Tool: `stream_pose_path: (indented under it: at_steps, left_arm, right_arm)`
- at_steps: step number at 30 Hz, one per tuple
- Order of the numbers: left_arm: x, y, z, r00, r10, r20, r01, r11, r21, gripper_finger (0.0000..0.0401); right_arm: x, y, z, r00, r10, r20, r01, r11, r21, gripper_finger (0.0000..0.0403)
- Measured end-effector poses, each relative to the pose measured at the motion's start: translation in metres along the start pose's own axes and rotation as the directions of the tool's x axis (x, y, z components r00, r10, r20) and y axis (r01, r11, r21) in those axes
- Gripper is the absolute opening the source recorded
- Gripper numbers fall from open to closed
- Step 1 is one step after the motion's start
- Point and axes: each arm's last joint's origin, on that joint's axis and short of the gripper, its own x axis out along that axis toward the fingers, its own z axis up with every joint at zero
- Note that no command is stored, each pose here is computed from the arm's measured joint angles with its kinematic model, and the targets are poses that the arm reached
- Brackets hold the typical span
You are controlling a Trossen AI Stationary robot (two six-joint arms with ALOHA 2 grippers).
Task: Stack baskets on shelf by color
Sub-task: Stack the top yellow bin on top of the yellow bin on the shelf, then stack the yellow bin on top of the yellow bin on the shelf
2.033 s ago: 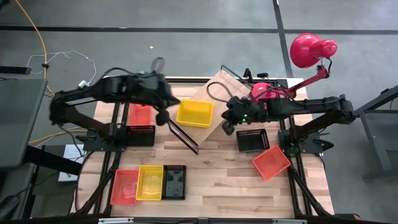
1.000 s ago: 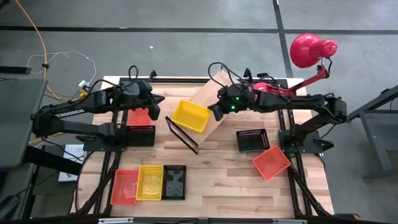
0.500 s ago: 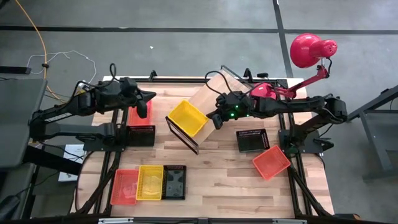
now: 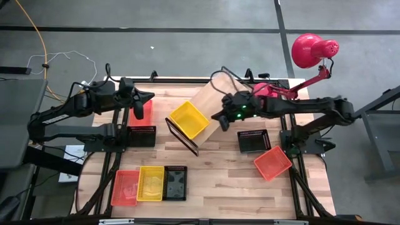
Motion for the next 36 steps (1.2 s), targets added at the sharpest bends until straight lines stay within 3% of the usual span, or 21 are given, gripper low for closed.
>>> stream_pose_path:
  at_steps: [5,8,13,17,21,23,29,36]
  left_arm:
    - [-0.009,-0.003,0.002,0.991,-0.13,0.011,0.13,0.991,-0.032,0.0001]
    - [-0.011,-0.009,0.003,0.969,-0.247,0.011,0.247,0.966,-0.076,0.0009]
    - [-0.007,-0.032,0.0,0.857,-0.506,-0.095,0.487,0.856,-0.171,0.0052]
    - [0.005,-0.062,-0.011,0.743,-0.605,-0.288,0.557,0.796,-0.236,0.0099]
    - [0.011,-0.091,-0.025,0.682,-0.589,-0.434,0.569,0.799,-0.192,0.0136]
    - [0.014,-0.1,-0.037,0.666,-0.541,-0.513,0.554,0.82,-0.146,0.015]
    - [0.021,-0.116,-0.071,0.669,-0.338,-0.662,0.5,0.864,0.064,0.018]
    - [0.033,-0.127,-0.106,0.662,-0.123,-0.739,0.487,0.821,0.299,0.0206]
  right_arm:
    - [-0.045,0.005,0.006,0.997,-0.026,0.076,0.029,0.999,-0.035,0.0]
    - [-0.068,0.01,0.009,0.991,-0.006,0.132,0.012,0.999,-0.04,0.0]
    - [-0.093,0.016,0.009,0.98,0.007,0.199,0.006,0.998,-0.063,0.0]
    - [-0.102,0.014,0.008,0.976,-0.029,0.217,0.042,0.998,-0.057,0.0]
    - [-0.101,0.012,0.006,0.977,-0.062,0.204,0.074,0.996,-0.053,0.0]
    - [-0.1,0.011,0.006,0.979,-0.069,0.194,0.08,0.995,-0.053,0.0]
    - [-0.098,0.01,0.003,0.982,-0.085,0.171,0.096,0.994,-0.053,0.0]
    - [-0.098,0.01,0.003,0.981,-0.086,0.171,0.096,0.994,-0.056,0.0]
